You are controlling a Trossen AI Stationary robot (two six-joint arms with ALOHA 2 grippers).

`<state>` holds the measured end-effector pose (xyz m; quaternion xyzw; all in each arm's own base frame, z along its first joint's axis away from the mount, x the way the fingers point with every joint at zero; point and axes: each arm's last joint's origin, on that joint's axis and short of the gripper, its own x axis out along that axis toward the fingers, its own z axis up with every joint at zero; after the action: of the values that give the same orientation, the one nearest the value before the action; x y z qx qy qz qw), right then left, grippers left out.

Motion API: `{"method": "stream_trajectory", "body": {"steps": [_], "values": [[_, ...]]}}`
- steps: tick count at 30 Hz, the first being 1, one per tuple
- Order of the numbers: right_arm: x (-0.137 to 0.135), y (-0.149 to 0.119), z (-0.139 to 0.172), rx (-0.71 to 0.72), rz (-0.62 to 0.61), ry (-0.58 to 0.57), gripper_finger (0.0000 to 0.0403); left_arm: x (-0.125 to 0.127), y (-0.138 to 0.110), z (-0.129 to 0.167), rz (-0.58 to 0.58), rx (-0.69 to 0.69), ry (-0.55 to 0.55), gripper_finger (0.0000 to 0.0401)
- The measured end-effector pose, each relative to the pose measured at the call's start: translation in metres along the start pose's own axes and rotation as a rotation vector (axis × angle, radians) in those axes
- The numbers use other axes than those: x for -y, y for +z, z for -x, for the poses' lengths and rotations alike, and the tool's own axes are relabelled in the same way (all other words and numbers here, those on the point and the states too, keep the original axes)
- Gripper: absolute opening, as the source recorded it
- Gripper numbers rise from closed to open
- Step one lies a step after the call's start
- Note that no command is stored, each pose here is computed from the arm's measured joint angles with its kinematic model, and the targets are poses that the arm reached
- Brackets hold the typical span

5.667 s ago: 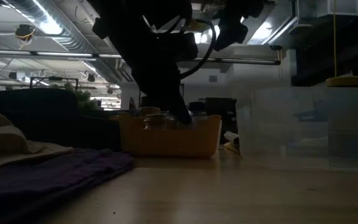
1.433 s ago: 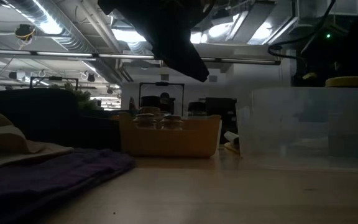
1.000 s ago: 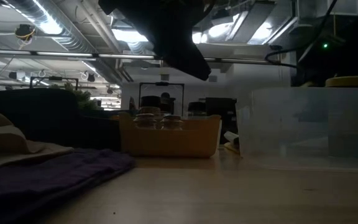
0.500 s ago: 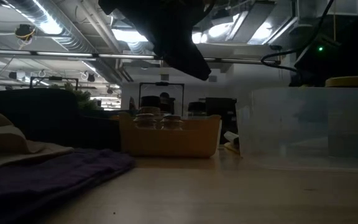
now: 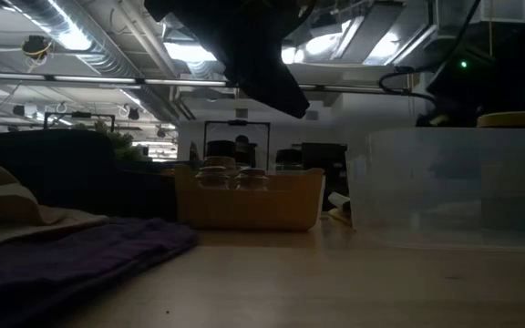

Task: Sort spices by type
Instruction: Put the yellow seasoning bottle into the bottom transparent bin

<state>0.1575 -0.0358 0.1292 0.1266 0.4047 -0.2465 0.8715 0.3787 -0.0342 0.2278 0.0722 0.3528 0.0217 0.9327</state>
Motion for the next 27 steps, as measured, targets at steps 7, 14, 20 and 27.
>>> {"method": "stream_trajectory", "body": {"steps": [7,14,20,27], "values": [[-0.006,0.028,0.018,-0.089,0.014,0.035,0.0233,0.000,0.000,0.000,0.004,0.000,0.000,0.0221],[-0.014,0.062,0.046,-0.154,0.013,0.131,0.0240,0.000,0.001,0.000,0.065,0.013,0.003,0.0221],[-0.024,0.091,0.068,-0.115,-0.012,0.351,0.0233,-0.002,0.009,-0.003,0.145,0.107,0.053,0.0221],[-0.031,0.096,0.078,-0.177,-0.063,0.499,0.0238,-0.003,0.009,-0.003,0.234,0.120,0.077,0.0221]]}}
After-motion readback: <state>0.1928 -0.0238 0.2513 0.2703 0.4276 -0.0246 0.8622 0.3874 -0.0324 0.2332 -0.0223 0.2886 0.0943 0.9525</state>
